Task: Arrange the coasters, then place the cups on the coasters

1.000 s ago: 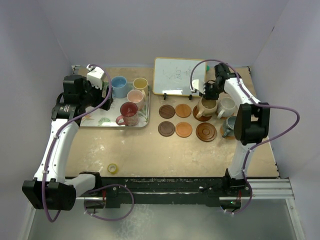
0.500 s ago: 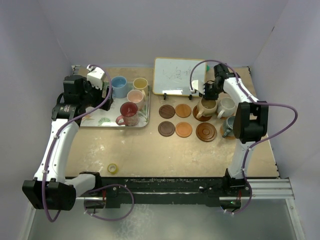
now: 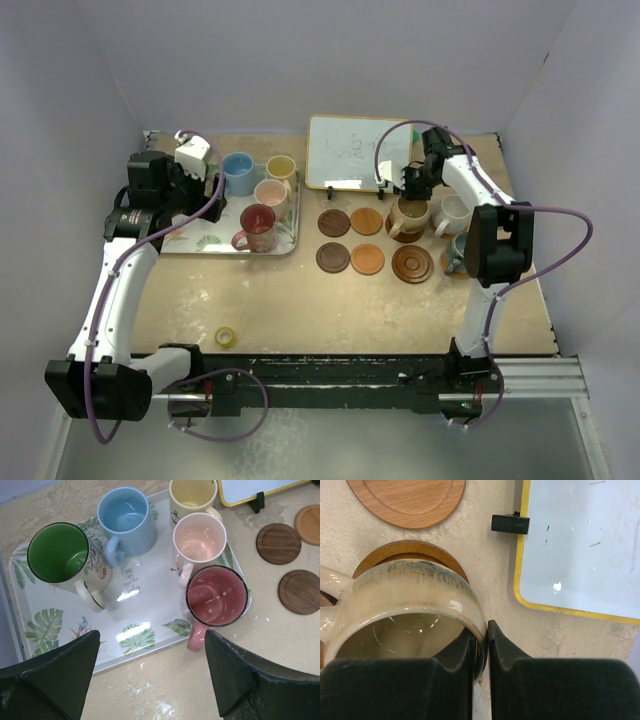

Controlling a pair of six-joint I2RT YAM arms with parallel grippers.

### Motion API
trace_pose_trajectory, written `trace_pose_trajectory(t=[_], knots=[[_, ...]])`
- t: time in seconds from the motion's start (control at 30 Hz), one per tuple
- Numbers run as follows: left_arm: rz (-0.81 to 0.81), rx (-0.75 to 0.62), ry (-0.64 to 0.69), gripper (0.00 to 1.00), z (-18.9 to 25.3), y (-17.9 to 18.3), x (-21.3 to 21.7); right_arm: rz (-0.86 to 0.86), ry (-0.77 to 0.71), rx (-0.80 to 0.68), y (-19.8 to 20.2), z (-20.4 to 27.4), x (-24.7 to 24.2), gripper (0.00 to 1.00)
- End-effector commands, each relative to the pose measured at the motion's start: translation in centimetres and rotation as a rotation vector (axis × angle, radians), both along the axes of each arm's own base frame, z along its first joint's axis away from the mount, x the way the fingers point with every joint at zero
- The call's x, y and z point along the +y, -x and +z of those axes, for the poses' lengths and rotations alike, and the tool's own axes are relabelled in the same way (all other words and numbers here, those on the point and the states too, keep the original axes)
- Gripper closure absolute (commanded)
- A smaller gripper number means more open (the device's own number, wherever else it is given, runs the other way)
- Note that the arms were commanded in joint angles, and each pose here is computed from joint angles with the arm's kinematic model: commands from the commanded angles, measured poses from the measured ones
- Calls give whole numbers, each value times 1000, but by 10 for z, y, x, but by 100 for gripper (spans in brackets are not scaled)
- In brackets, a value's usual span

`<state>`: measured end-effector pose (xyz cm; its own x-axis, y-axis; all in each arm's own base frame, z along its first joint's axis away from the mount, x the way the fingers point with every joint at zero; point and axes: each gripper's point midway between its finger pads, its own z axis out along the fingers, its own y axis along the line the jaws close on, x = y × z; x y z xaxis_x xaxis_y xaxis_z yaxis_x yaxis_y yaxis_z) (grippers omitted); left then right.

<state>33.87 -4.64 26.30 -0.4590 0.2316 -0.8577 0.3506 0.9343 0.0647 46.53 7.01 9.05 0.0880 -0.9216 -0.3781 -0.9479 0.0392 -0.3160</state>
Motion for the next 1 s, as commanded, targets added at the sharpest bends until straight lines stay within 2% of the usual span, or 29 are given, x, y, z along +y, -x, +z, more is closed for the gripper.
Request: trace_pose_trajectory(t=[0.0,0.5,0.97], knots=[[-17,-62,2,18,15,-2,-1,20,-47,-48,-7,25,12,100],[-19,-56,2,18,13,-2,-1,24,-23,-34,-5,10,8,100],[-21,-52,-2,18,12,-1,-1,13,-20,-23,-2,4,7,92]])
